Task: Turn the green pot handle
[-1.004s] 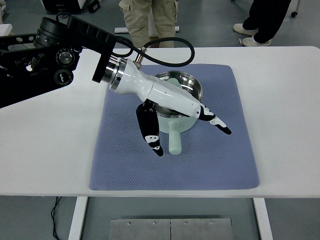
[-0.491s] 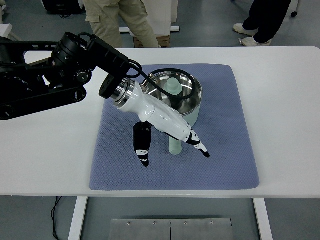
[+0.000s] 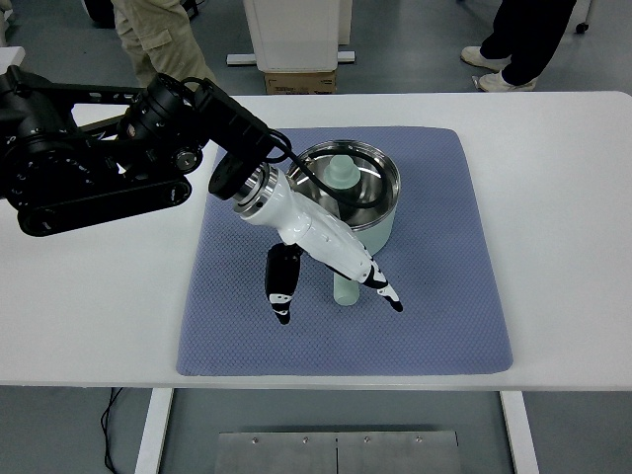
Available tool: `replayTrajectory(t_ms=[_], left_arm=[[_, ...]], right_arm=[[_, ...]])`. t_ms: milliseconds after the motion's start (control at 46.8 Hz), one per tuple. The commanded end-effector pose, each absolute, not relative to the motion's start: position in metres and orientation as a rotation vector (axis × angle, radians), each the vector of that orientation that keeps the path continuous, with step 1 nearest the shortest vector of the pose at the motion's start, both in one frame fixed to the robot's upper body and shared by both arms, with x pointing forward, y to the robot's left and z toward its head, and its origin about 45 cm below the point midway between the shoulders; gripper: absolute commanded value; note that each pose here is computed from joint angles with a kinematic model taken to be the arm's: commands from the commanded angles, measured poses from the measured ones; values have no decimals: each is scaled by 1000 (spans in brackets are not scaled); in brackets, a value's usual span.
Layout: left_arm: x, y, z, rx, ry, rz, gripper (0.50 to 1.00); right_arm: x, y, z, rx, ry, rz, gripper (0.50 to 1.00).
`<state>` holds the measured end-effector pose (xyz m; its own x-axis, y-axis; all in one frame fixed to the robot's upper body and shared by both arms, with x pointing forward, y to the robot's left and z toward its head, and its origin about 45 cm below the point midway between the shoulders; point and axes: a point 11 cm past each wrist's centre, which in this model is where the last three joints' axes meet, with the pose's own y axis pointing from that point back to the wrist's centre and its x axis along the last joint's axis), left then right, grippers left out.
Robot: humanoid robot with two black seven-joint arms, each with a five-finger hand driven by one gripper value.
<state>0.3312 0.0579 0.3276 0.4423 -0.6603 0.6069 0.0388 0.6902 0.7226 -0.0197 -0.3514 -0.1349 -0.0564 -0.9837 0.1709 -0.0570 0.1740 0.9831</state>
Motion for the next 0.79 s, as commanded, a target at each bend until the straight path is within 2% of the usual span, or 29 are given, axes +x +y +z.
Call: replayTrajectory(t_ms=[0, 769], left_arm=[[332, 54, 325, 710, -1054, -496, 1000], [326, 44, 299, 814, -1158, -619, 1000]], right_arm=[[-19, -351, -135, 1099, -1369, -1087, 1000], [-20, -351, -135, 1099, -1369, -1087, 1000]])
